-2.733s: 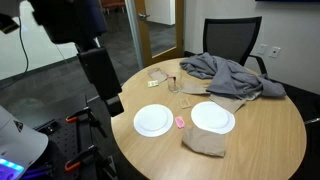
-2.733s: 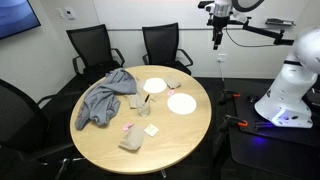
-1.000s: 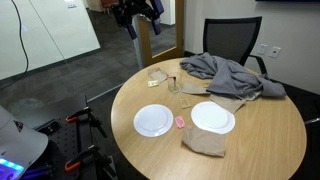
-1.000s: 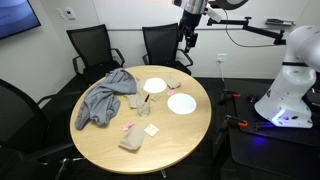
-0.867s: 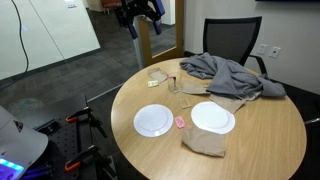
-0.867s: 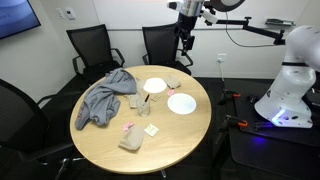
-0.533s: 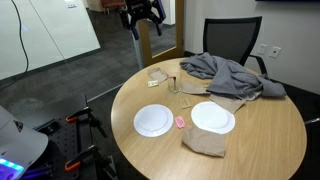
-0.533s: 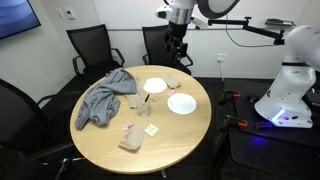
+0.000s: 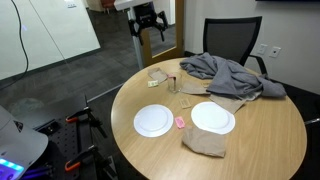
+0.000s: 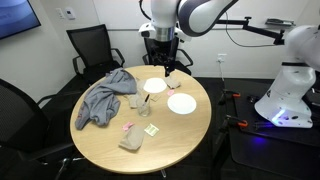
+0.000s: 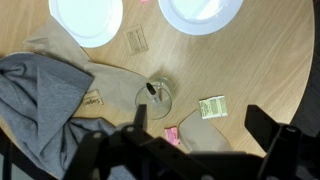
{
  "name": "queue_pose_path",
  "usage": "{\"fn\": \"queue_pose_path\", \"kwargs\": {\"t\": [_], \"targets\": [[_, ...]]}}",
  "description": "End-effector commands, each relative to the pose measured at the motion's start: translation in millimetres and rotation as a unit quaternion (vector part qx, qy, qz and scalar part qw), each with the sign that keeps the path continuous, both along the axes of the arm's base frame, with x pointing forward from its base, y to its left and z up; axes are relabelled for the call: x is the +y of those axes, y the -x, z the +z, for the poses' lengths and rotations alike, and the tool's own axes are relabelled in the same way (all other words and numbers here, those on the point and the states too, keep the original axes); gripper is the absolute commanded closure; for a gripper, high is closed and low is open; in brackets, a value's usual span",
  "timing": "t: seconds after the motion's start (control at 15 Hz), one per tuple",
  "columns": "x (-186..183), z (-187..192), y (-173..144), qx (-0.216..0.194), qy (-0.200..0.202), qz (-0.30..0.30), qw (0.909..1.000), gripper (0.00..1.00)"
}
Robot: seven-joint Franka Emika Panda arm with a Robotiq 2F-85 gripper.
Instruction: Pick the marker from the cup and put it on the table
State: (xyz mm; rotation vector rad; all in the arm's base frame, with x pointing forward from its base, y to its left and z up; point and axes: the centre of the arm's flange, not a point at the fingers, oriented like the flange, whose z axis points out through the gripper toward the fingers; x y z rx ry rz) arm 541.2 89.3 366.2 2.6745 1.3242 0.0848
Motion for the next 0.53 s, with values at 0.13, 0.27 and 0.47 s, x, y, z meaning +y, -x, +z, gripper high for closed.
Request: {"fn": "queue_pose_path", "kwargs": {"t": [0.13, 0.27, 0.47], "targets": [[13, -41, -47, 0.008, 0.034, 0.035, 0.9988, 0.0], [12, -56, -57, 0.014, 0.04, 0.038, 0.9984, 0.0], [9, -78, -67, 0.025, 0.047, 0.04, 0.9978, 0.0]]}}
